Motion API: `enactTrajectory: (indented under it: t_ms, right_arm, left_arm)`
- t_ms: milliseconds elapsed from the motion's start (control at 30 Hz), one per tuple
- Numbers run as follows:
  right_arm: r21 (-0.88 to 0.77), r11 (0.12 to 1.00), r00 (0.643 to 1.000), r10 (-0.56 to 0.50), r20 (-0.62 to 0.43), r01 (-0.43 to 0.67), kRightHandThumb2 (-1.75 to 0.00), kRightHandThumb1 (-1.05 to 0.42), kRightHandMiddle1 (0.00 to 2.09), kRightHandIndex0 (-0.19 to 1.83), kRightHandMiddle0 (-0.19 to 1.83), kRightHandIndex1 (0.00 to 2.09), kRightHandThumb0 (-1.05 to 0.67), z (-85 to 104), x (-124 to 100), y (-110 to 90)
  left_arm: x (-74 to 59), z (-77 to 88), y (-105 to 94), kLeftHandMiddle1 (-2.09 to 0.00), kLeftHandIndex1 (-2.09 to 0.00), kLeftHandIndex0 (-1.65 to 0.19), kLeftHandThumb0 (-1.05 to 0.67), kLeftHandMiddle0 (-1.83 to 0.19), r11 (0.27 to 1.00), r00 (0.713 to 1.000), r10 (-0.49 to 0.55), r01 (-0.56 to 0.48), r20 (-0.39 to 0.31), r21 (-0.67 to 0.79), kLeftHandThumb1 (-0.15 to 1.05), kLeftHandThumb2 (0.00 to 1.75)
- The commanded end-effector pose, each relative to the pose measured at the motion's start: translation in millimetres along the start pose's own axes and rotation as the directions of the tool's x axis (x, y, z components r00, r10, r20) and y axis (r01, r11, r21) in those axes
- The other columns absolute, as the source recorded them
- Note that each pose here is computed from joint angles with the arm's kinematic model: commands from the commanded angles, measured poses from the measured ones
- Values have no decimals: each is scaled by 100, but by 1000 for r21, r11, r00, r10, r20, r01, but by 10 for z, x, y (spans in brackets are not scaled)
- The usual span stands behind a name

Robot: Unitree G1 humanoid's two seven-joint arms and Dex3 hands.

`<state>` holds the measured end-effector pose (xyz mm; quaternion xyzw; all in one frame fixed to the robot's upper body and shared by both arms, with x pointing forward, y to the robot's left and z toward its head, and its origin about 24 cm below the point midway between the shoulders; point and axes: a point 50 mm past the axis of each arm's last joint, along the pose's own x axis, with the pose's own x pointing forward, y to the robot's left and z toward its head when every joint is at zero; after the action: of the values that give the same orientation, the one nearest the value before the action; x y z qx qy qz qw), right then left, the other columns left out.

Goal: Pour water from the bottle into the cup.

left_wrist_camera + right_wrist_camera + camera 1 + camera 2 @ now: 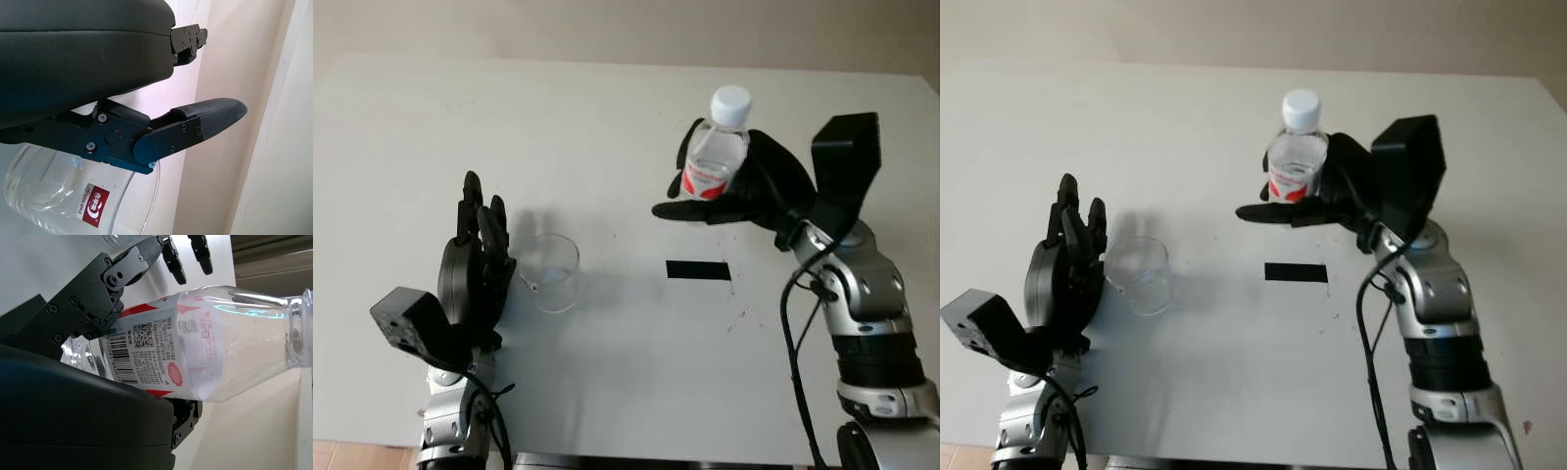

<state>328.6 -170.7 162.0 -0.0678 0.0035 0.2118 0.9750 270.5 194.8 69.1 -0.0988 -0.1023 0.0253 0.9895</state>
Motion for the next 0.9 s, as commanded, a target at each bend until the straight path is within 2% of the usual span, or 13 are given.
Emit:
enactTrajectory:
  t_ms: [0, 200, 367, 567, 867]
  right_arm:
    - [2, 1000, 1000, -2, 8, 2, -18, -105, 209, 96, 33, 209, -37, -5, -65, -8]
    - [40, 999, 999, -5, -52, 7, -19, -105, 209, 112, 49, 209, -43, -214, -109, 61]
    - [57, 998, 994, -14, -108, 21, -19, -105, 209, 107, 49, 209, -41, -381, -108, 127]
    - [48, 999, 988, -15, -151, 23, -21, -105, 209, 112, 52, 209, -42, -510, -103, 175]
    - [15, 1000, 988, -19, -152, 22, -17, -105, 209, 101, 55, 209, -42, -699, -103, 206]
  left_arm:
    - [-20, -4, 4, -5, -5, 15, -78, 9, 1000, 1000, -3, 3, -5, 4, 105, 74]
    - [-26, 1, 19, -6, -5, 15, -78, 9, 1000, 1000, -1, 1, -4, 2, 105, 74]
    - [-25, 7, 30, -5, -5, 15, -78, 9, 1000, 1000, -5, 5, -3, 2, 105, 74]
    - [-26, 10, 43, -6, -6, 14, -78, 8, 1000, 1000, 2, -2, -5, 4, 105, 74]
    - [-21, 19, 62, -6, -6, 14, -78, 8, 1000, 1000, 0, 0, -5, 6, 105, 73]
